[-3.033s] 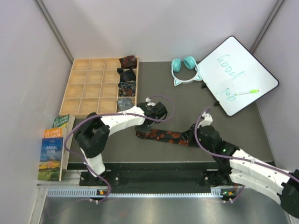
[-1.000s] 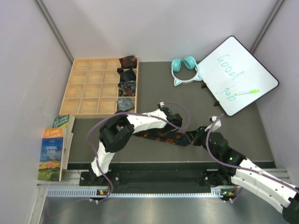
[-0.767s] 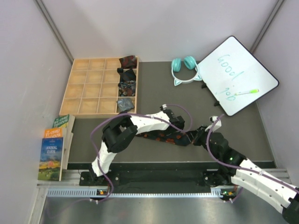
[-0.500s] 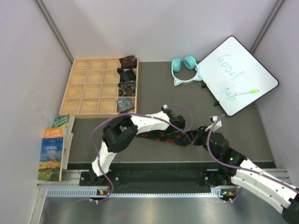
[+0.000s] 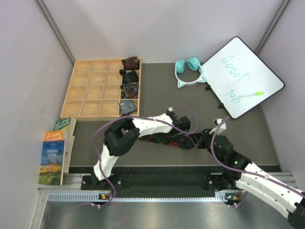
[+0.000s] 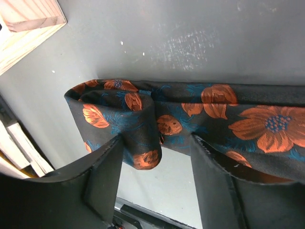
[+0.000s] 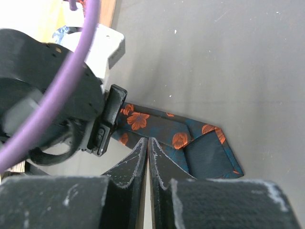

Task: Roll the ties
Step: Roll the tie at the center of the board.

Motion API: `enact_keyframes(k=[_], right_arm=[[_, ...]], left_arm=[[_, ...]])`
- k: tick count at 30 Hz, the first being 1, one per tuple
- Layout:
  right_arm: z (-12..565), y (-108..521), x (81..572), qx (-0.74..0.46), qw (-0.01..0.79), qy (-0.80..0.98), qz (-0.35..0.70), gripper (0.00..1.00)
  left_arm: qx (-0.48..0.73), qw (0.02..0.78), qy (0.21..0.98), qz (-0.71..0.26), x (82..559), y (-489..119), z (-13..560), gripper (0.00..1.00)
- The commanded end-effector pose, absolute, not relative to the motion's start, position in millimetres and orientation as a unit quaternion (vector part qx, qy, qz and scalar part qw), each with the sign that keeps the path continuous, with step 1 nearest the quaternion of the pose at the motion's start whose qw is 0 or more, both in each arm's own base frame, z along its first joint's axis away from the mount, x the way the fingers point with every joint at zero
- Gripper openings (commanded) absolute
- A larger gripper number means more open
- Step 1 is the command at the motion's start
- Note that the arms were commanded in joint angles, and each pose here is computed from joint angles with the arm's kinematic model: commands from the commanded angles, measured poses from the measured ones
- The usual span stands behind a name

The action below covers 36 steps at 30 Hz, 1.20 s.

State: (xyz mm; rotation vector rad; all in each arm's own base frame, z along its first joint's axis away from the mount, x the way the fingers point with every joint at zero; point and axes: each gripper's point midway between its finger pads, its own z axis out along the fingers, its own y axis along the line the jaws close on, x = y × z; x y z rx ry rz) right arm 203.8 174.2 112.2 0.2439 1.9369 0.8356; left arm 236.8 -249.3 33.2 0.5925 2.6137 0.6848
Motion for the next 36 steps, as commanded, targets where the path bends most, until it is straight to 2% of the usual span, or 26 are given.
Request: enact_keyframes(k=[1, 8, 10, 12, 13, 14, 16, 17, 18, 19, 20, 22, 23, 27, 30, 36], right_arm=[[118.7, 172.7, 209.0, 0.112, 0.498, 0.787, 0.346, 0.05], [119.9, 179.3, 213.3, 0.096, 0.492, 0.798, 0.336, 0.06], [122.5, 187.1, 212.5, 0.073, 0.484, 0.804, 0.338, 0.17], [129.1, 197.0, 218.2, 0.051, 0.474, 0.817, 0.326, 0.19], [129.2, 201.0, 219.9, 0.044, 0.464, 0.825, 0.319, 0.20], [148.9, 207.8, 226.1, 0.040, 0.462, 0.827, 0.317, 0.24], [141.3, 222.3, 233.4, 0.013, 0.424, 0.858, 0.288, 0.28], [169.2, 233.5, 242.0, 0.000, 0.422, 0.859, 0.291, 0.35], [171.4, 242.8, 246.9, -0.010, 0.405, 0.869, 0.284, 0.37], [155.2, 255.5, 252.0, -0.024, 0.362, 0.892, 0.271, 0.38], [185.3, 273.0, 267.1, -0.032, 0.366, 0.886, 0.282, 0.38], [157.3, 288.6, 273.3, -0.048, 0.301, 0.919, 0.250, 0.38], [181.6, 303.5, 289.5, -0.050, 0.316, 0.911, 0.261, 0.39], [170.0, 337.6, 311.2, -0.072, 0.257, 0.932, 0.246, 0.40], [155.6, 352.5, 325.8, -0.075, 0.229, 0.944, 0.227, 0.40], [120.2, 373.0, 334.7, -0.075, 0.176, 0.957, 0.220, 0.37]], left_arm=[[0.186, 0.222, 0.939, 0.185, 244.7, -266.3, 62.3, 0.64], [0.125, 0.291, 0.943, 0.102, 239.3, -259.6, 133.7, 0.59], [0.103, 0.307, 0.944, 0.065, 232.5, -254.7, 150.5, 0.54], [0.098, 0.296, 0.949, 0.052, 219.9, -245.0, 140.4, 0.51], [0.082, 0.304, 0.949, 0.031, 215.0, -240.5, 149.0, 0.45], [0.079, 0.294, 0.952, 0.036, 206.4, -229.1, 137.2, 0.43], [0.057, 0.304, 0.951, -0.005, 199.6, -227.3, 141.2, 0.39], [0.056, 0.293, 0.954, 0.000, 191.8, -216.7, 126.3, 0.35], [0.044, 0.293, 0.955, -0.006, 190.9, -211.6, 123.1, 0.34], [0.030, 0.299, 0.953, -0.039, 189.6, -214.5, 126.8, 0.33], [0.025, 0.289, 0.956, -0.035, 184.0, -204.5, 113.1, 0.27], [-0.008, 0.290, 0.954, -0.068, 185.6, -199.1, 112.9, 0.22], [-0.013, 0.281, 0.955, -0.090, 182.1, -201.0, 101.8, 0.19], [-0.059, 0.277, 0.945, -0.162, 186.2, -199.1, 90.8, 0.02], [-0.065, 0.273, 0.932, -0.229, 189.5, -210.4, 88.7, 0.00], [-0.072, 0.256, 0.932, -0.247, 193.8, -217.6, 77.2, 0.00]])
